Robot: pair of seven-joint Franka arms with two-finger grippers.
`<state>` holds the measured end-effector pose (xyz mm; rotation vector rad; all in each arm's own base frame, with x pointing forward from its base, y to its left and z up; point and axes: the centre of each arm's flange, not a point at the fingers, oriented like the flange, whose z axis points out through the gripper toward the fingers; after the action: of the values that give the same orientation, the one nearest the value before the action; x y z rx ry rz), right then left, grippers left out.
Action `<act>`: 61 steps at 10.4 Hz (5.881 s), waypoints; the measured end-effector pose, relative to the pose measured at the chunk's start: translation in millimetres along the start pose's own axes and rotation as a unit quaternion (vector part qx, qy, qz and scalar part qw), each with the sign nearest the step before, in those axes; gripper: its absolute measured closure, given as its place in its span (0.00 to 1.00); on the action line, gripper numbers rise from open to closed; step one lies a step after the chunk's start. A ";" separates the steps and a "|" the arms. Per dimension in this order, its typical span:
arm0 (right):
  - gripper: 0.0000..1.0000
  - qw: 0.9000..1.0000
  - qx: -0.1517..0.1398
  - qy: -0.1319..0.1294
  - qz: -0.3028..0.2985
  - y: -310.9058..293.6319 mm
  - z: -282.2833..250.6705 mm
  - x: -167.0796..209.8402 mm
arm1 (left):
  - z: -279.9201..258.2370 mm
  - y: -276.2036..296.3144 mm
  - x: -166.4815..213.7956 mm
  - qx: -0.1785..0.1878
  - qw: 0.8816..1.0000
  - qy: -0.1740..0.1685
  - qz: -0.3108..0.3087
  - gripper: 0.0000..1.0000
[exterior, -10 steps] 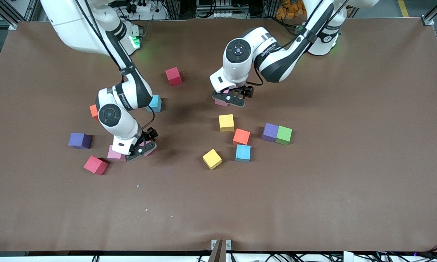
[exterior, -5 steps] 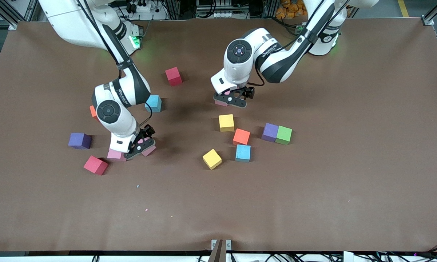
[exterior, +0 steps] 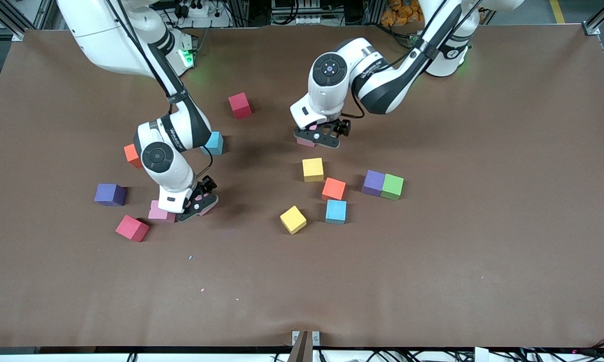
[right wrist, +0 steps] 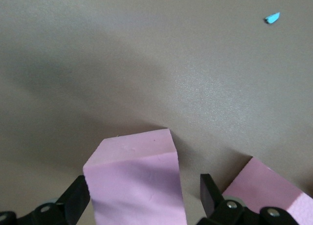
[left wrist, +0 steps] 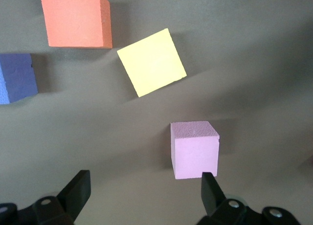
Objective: Arrange 11 blocks into digit 3
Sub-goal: 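Lift the pink cube with the right gripper while the left gripper lifts lavender, then set the lavender cube down while the right gripper sets pink beside it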
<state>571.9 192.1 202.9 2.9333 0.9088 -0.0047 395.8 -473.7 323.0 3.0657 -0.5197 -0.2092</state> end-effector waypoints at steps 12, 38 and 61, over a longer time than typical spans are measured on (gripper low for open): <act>0.39 1.000 0.002 -0.018 -0.004 -61.7 -73.8 -19.3 | 98.2 66.1 -41.6 0.008 0.999 0.048 0.020 0.00; 0.39 0.926 0.056 -0.033 0.373 -289.7 -66.3 -43.8 | 65.5 -60.6 31.7 0.064 0.988 0.041 0.135 0.46; 0.00 0.947 0.015 -0.055 0.316 -172.2 -73.2 -74.5 | 32.9 -9.8 8.2 0.050 0.870 0.015 0.490 0.46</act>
<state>411.9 296.8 266.1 3.0652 -0.0733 -0.1463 402.2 -467.3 288.9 2.4405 -1.9844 -0.0903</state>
